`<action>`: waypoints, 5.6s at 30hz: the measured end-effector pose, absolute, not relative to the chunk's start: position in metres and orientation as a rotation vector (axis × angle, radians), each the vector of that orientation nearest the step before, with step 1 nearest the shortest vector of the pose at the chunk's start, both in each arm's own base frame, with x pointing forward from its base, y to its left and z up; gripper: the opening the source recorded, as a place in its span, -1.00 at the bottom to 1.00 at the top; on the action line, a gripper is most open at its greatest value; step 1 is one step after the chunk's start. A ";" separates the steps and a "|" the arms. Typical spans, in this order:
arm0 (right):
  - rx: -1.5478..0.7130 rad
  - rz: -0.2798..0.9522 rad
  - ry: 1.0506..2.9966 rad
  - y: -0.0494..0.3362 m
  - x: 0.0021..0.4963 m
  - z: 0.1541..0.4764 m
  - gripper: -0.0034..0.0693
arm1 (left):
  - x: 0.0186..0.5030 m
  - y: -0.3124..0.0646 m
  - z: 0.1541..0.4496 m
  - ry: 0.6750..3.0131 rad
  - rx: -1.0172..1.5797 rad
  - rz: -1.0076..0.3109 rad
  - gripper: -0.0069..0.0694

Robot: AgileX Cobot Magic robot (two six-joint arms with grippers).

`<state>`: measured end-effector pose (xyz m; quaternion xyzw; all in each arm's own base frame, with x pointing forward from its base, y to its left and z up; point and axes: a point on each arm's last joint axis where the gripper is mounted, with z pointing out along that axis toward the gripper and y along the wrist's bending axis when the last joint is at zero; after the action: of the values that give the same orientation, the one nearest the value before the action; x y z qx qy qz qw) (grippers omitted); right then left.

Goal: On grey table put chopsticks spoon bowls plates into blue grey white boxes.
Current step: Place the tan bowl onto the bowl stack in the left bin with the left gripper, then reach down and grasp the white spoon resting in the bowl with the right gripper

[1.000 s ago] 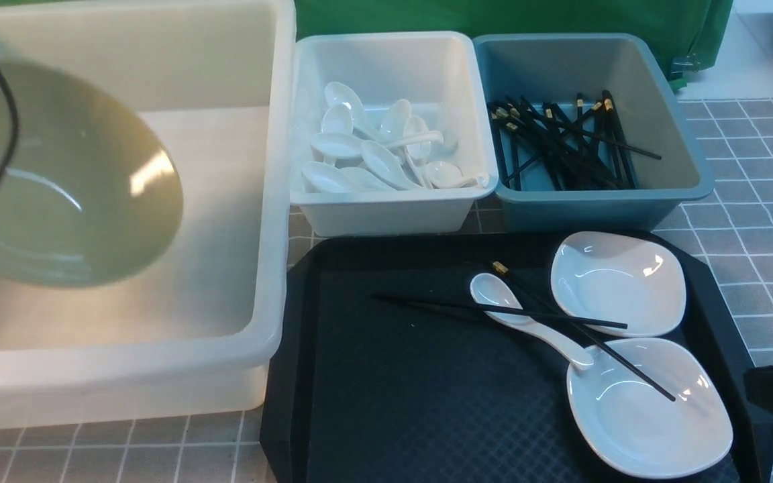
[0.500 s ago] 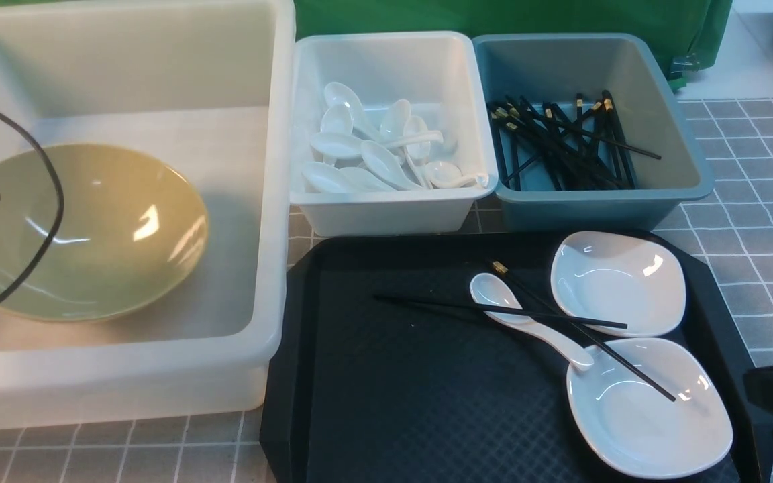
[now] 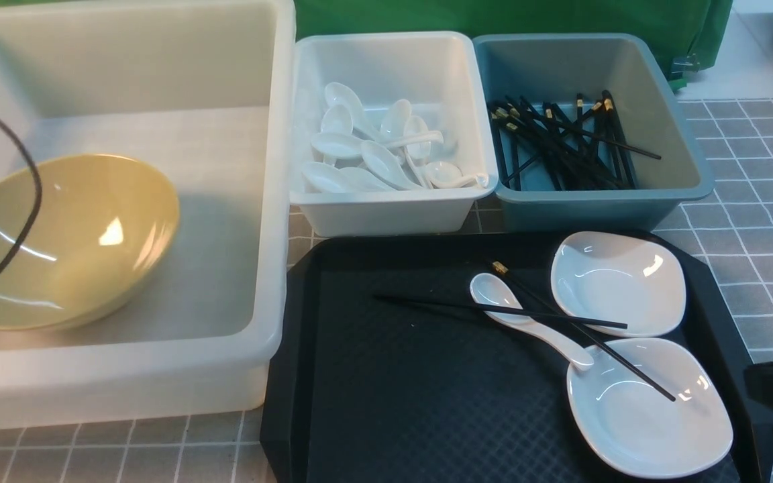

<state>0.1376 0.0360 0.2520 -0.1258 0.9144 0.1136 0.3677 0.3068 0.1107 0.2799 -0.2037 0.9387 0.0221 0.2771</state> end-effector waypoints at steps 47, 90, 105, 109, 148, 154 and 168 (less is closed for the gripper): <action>-0.232 0.336 2.329 0.036 0.137 0.240 -0.71 | 0.342 0.085 0.235 2.608 -0.364 -0.100 -0.78; -0.803 0.306 2.623 0.114 0.292 0.230 0.32 | 0.098 -0.037 0.305 2.166 0.484 -0.222 -0.78; -0.966 0.267 2.679 0.126 0.325 0.183 -0.04 | 0.073 -0.025 0.258 1.972 0.426 -0.137 -0.78; -0.938 0.299 2.682 0.127 0.325 0.184 -0.39 | 0.071 -0.024 0.258 1.956 0.420 -0.137 -0.78; -0.910 0.376 2.865 0.160 0.334 0.173 0.12 | 0.072 -0.024 0.260 1.932 0.411 -0.135 -0.78; -0.926 0.375 2.863 0.161 0.336 0.175 -0.52 | 0.072 -0.024 0.260 1.932 0.409 -0.139 -0.78; -0.982 0.386 2.774 0.161 0.334 0.214 -0.72 | 0.072 -0.024 0.260 1.932 0.409 -0.139 -0.78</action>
<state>0.3344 0.1614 0.2140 -0.3297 0.9311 0.1297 0.0868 0.0719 -0.0243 0.2603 0.1728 0.8157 -0.0585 0.5489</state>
